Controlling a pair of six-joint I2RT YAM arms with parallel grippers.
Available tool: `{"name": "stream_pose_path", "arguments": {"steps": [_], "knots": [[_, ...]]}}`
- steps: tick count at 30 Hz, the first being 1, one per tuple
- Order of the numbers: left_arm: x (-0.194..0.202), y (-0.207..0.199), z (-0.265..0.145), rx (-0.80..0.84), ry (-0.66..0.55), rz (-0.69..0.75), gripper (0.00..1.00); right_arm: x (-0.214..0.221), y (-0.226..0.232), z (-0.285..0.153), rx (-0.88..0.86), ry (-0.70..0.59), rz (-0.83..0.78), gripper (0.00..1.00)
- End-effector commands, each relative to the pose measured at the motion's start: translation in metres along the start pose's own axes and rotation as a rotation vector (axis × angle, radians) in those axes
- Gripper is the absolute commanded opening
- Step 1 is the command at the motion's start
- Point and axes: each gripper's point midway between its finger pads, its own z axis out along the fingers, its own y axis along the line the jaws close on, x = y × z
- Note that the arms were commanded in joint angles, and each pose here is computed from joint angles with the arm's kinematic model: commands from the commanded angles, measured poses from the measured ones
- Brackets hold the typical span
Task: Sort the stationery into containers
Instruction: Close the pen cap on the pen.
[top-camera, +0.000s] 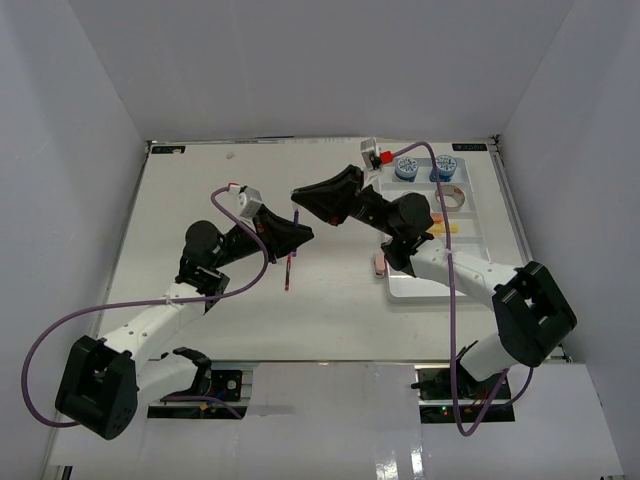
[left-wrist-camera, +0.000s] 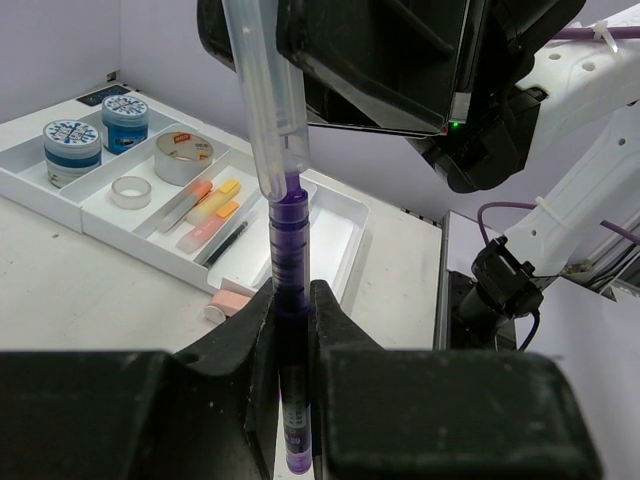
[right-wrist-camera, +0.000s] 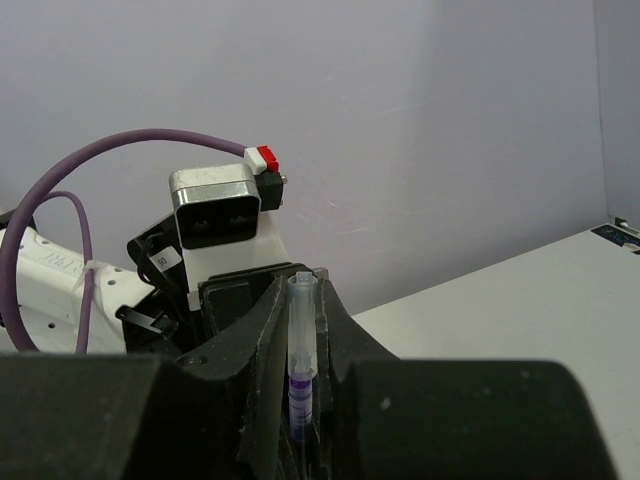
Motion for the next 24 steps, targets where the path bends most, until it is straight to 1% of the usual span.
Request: {"name": "stream_pose_path", "arguments": {"steps": [1, 6, 24], "knots": [[-0.02, -0.005, 0.004, 0.016, -0.045, 0.037, 0.0, -0.024, 0.019, -0.001, -0.054, -0.068, -0.05, 0.11], [-0.021, -0.006, 0.004, 0.016, -0.053, 0.035, 0.0, -0.025, 0.02, 0.0, -0.06, -0.068, -0.052, 0.11], [-0.038, -0.005, 0.01, 0.023, -0.109, 0.05, 0.0, -0.012, 0.023, -0.008, -0.093, -0.061, -0.048, 0.26]]}}
